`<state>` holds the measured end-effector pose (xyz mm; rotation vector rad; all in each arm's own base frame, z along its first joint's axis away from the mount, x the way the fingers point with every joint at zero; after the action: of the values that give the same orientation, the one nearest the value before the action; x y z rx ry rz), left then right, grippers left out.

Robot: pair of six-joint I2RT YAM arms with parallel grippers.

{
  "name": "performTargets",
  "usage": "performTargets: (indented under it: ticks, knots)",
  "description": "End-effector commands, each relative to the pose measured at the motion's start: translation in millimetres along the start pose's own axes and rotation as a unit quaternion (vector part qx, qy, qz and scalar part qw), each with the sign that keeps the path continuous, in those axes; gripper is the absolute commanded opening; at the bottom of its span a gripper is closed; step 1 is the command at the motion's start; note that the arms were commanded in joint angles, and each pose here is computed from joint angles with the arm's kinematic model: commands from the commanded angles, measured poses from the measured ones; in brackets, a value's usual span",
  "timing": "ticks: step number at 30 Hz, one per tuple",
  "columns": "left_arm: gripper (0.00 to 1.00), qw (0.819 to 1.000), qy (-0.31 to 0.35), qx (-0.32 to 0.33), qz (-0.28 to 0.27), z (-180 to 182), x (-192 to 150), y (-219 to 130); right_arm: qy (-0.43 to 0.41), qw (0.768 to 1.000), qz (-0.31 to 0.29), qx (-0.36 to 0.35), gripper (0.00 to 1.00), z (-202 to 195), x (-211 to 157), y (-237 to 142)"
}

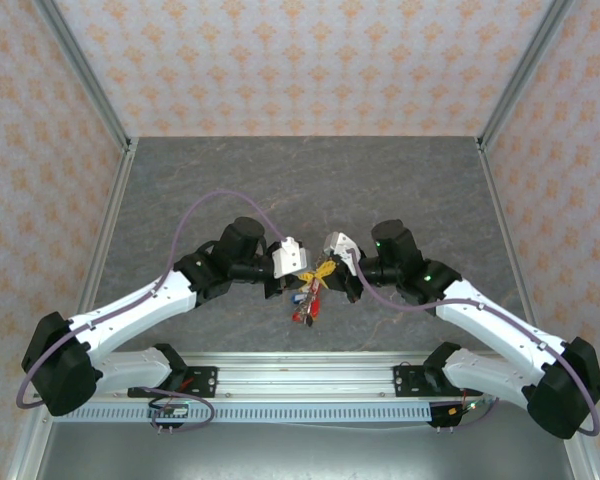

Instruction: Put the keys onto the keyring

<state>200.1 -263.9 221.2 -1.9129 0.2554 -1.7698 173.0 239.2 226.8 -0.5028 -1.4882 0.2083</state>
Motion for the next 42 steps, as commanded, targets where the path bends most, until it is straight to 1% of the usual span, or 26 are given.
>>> performTargets:
  ticks: [1, 3, 6, 9, 11, 15, 19, 23, 26, 27, 28, 29, 30, 34, 37, 40, 42]
  knots:
    - [0.12, 1.000, 0.011, -0.019, 0.001, -4.5, 6.7, 2.4, -0.042, 0.998, -0.039, -0.003, 0.00, -1.1, 31.8, -4.9]
    - [0.12, 1.000, 0.011, -0.027, 0.000, -6.0, 7.7, 3.0, -0.044, 0.998, -0.040, -0.001, 0.00, -0.5, 33.0, -4.2]
    - [0.09, 0.999, 0.012, -0.035, 0.007, -7.5, 6.3, 4.1, -0.048, 0.998, -0.041, -0.002, 0.00, 0.2, 34.4, -4.2]
    - [0.00, 0.999, 0.013, -0.043, 0.006, -9.6, 6.3, 4.1, -0.049, 0.998, -0.039, -0.009, 0.00, -0.8, 34.2, -5.1]
    - [0.00, 0.999, 0.012, -0.041, -0.003, -9.5, 8.6, 3.2, -0.048, 0.998, -0.033, -0.018, 0.02, -2.4, 30.5, -5.1]
    - [0.00, 0.999, 0.002, -0.018, -0.047, -5.6, 18.4, 0.3, -0.042, 0.998, -0.018, -0.039, 0.12, -4.8, 15.6, -4.7]
    - [0.00, 0.996, -0.011, 0.000, -0.093, -1.7, 26.1, -3.9, -0.022, 0.998, -0.027, -0.045, 0.13, -6.0, 2.9, -1.7]
    - [0.00, 0.994, -0.011, -0.009, -0.106, -3.9, 29.5, -5.9, -0.009, 0.998, -0.040, -0.045, 0.11, -5.9, -3.1, -0.6]
    - [0.00, 0.994, -0.012, -0.020, -0.109, -6.5, 28.7, -5.9, -0.004, 0.998, -0.049, -0.042, 0.06, -6.2, -4.2, -0.9]
    - [0.00, 0.993, -0.013, -0.022, -0.111, -7.3, 28.6, -5.9, -0.002, 0.998, -0.053, -0.042, 0.06, -6.3, -3.8, -0.7]
    - [0.00, 0.993, -0.013, -0.024, -0.115, -7.9, 29.3, -6.2, 0.001, 0.998, -0.055, -0.044, 0.08, -7.1, -4.5, -0.5]
    - [0.00, 0.992, -0.014, -0.023, -0.120, -7.8, 29.8, -6.5, 0.002, 0.997, -0.060, -0.047, 0.13, -8.0, -5.0, -0.2]
    - [0.00, 0.992, -0.016, -0.024, -0.125, -8.1, 30.0, -6.6, 0.003, 0.997, -0.063, -0.049, 0.13, -8.6, -7.2, 0.3]
    - [0.00, 0.991, -0.017, -0.023, -0.132, -8.5, 31.6, -7.9, 0.009, 0.997, -0.065, -0.048, 0.13, -9.9, -11.9, 1.8]
    - [0.00, 0.991, -0.016, -0.023, -0.130, -8.7, 31.0, -8.2, 0.007, 0.997, -0.066, -0.047, 0.04, -10.4, -12.2, 1.6]
    - [0.00, 0.992, -0.013, -0.021, -0.124, -8.7, 29.6, -8.4, 0.004, 0.996, -0.068, -0.048, 0.00, -10.9, -10.0, 0.3]
    - [0.00, 0.994, -0.009, -0.017, -0.104, -7.7, 25.2, -7.7, -0.002, 0.997, -0.067, -0.047, 0.00, -10.7, -6.8, -0.8]
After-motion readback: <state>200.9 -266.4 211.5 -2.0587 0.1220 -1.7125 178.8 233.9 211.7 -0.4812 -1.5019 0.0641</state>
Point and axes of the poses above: each hand's point on the last joint's axis, 136 mm out from that joint toward the fingers, its own y axis out along the fingers, its own z axis along the line the jaws close on, x = y × z, the point moved 4 cm from there along -y, back along the fingers, and after that the axes turned 7 degrees about -y, right-handed, at the moved point
